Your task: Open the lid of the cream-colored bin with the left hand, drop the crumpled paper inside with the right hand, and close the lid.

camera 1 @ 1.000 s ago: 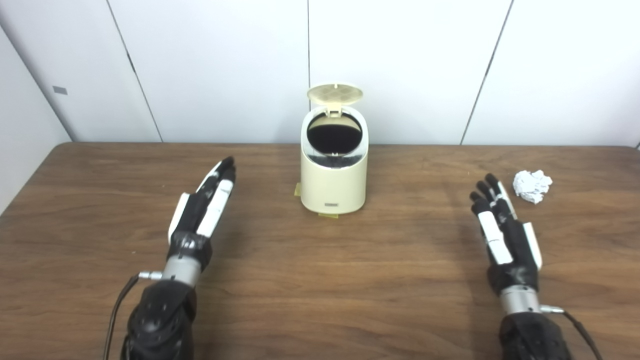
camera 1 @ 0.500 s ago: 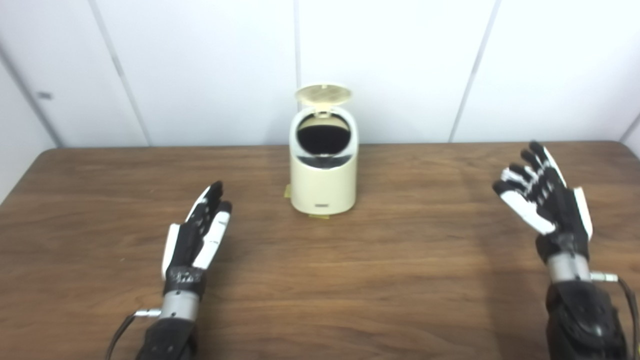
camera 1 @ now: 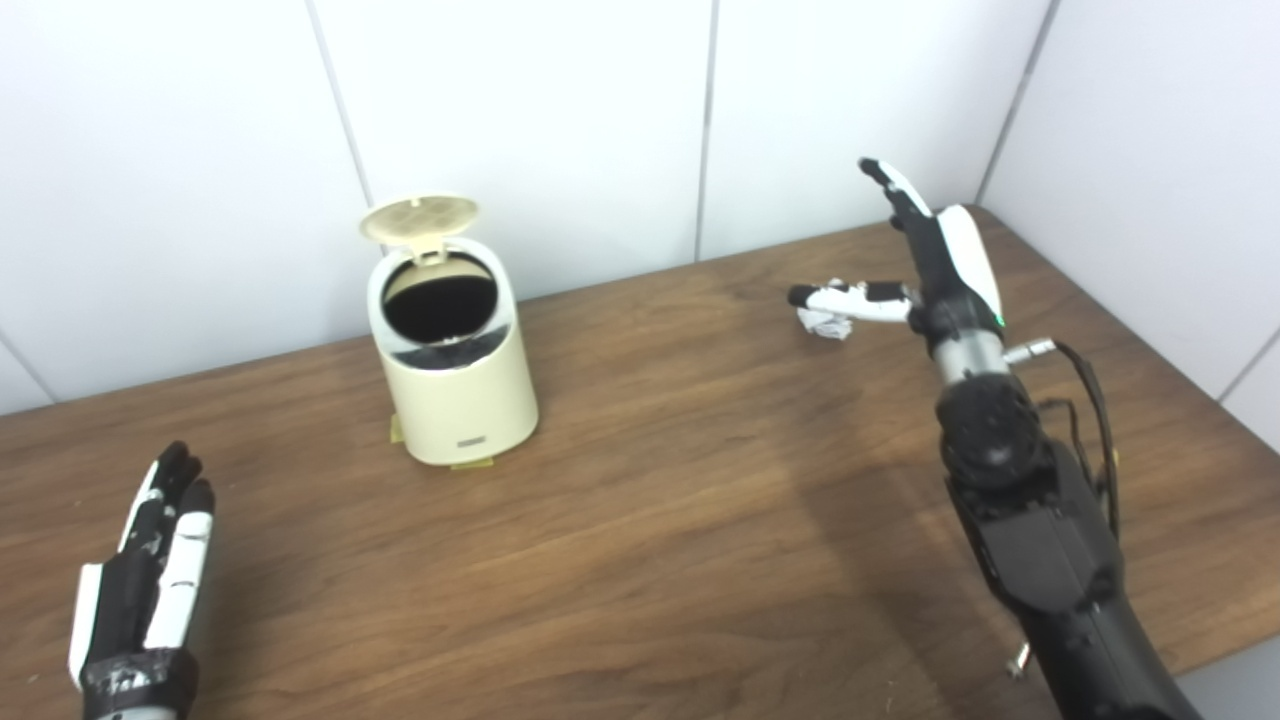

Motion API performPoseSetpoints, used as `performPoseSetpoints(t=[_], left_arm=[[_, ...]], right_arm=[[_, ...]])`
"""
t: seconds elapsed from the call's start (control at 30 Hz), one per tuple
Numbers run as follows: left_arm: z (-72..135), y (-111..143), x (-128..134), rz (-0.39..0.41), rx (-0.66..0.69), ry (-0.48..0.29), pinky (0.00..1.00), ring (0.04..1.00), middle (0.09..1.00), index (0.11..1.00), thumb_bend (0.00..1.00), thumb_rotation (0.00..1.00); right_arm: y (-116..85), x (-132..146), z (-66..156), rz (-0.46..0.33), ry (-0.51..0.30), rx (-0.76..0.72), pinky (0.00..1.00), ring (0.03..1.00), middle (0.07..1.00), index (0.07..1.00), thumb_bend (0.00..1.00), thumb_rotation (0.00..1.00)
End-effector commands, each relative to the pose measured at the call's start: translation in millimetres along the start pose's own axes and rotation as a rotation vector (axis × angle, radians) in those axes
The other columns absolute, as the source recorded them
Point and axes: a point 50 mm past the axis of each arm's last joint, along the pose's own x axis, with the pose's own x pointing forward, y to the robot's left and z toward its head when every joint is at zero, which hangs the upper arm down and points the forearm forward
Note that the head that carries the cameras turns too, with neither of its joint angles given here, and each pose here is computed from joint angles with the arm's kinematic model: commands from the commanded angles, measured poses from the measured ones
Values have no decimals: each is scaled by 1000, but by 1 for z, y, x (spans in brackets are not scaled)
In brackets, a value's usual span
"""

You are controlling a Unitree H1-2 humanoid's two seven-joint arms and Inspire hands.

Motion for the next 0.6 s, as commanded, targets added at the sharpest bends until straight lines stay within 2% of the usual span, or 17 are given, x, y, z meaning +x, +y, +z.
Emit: performPoseSetpoints(t=[0.0, 0.17, 0.37, 0.57], left_arm=[[20, 1, 7, -12, 1, -75, 1000, 968, 961, 1000, 497, 719], [26, 3, 6, -22, -18, -93, 1000, 963, 966, 1000, 474, 677], [37, 4, 3, -30, -7, -93, 1000, 993, 961, 994, 496, 666], [43, 4, 2, -31, 10, -95, 1000, 1000, 960, 993, 494, 645]], right_arm=[[-17, 20, 10, -41, -51, -70, 871, 951, 946, 912, 849, 172], [-8, 39, 7, -5, -32, -161, 824, 934, 935, 892, 911, 116], [9, 71, 4, 77, 23, -269, 775, 908, 909, 873, 964, 128], [19, 92, 1, 147, 69, -306, 769, 891, 892, 850, 964, 111]])
